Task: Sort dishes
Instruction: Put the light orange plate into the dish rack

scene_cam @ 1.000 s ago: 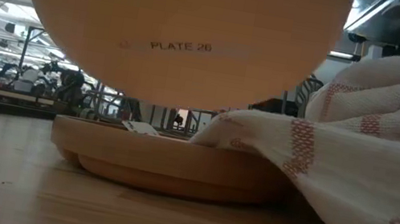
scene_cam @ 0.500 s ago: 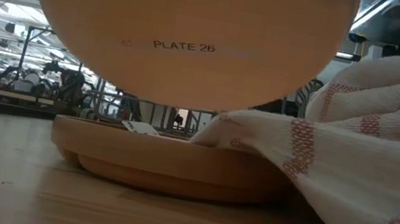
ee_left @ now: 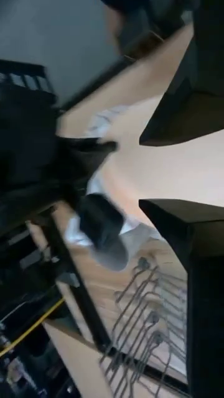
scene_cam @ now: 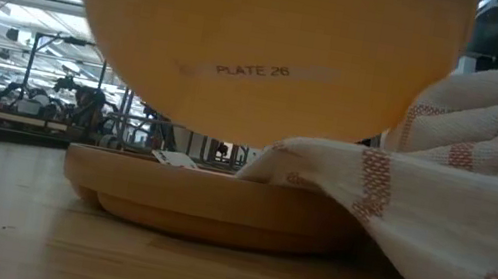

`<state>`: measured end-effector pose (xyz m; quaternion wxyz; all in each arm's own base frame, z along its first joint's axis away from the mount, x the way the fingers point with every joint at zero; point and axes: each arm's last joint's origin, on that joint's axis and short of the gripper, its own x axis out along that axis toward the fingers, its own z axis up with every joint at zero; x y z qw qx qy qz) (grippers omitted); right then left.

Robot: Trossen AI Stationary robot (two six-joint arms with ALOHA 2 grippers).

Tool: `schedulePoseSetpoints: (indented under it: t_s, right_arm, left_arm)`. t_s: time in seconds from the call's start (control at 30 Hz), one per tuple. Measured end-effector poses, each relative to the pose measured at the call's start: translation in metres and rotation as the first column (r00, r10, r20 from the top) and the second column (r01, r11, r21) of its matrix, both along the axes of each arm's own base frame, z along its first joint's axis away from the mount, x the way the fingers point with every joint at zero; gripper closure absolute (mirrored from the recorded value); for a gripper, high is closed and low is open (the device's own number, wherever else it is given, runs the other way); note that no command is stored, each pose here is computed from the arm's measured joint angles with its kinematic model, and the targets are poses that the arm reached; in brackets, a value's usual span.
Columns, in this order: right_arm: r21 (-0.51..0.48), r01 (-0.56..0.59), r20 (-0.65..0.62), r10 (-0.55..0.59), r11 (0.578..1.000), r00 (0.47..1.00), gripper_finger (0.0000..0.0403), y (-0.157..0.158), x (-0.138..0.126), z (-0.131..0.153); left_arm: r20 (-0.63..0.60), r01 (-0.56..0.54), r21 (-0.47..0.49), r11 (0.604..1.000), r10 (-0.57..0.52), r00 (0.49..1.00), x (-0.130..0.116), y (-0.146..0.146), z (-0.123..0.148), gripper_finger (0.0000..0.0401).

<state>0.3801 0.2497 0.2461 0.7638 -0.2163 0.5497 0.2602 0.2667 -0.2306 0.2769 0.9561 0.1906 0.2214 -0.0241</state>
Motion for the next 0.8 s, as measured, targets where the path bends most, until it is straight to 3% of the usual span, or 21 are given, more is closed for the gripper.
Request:
schedulePoseSetpoints:
  t_s: [0.1, 0.23, 0.47, 0.63, 0.8]
  right_arm:
    - [0.0, 0.07, 0.007, -0.07, 0.998, 0.998, 0.039, -0.002, 0.002, 0.0]
    - [0.023, 0.167, 0.034, -0.168, 0.986, 0.985, 0.0395, -0.005, 0.007, 0.005]
    - [0.139, 0.247, 0.256, -0.275, 0.959, 0.927, 0.0393, -0.003, 0.024, 0.046]
    - [0.181, 0.297, 0.42, -0.347, 0.938, 0.839, 0.0395, -0.01, 0.029, 0.09]
    - [0.254, 0.381, 0.576, -0.455, 0.889, 0.679, 0.0395, -0.027, 0.026, 0.131]
  left_arm:
    - [0.028, -0.015, -0.107, 0.994, 0.018, 0.999, -0.018, 0.008, 0.025, 0.0255]
    - [-0.01, -0.068, -0.29, 0.955, 0.068, 0.998, -0.053, 0.022, 0.05, 0.0257]
    - [-0.079, -0.085, -0.467, 0.88, 0.054, 0.995, -0.11, 0.035, 0.074, 0.0272]
    - [-0.074, -0.101, -0.499, 0.861, 0.074, 0.995, -0.134, 0.03, 0.074, 0.0281]
    - [-0.082, -0.089, -0.533, 0.841, 0.053, 0.995, -0.152, 0.021, 0.07, 0.0292]
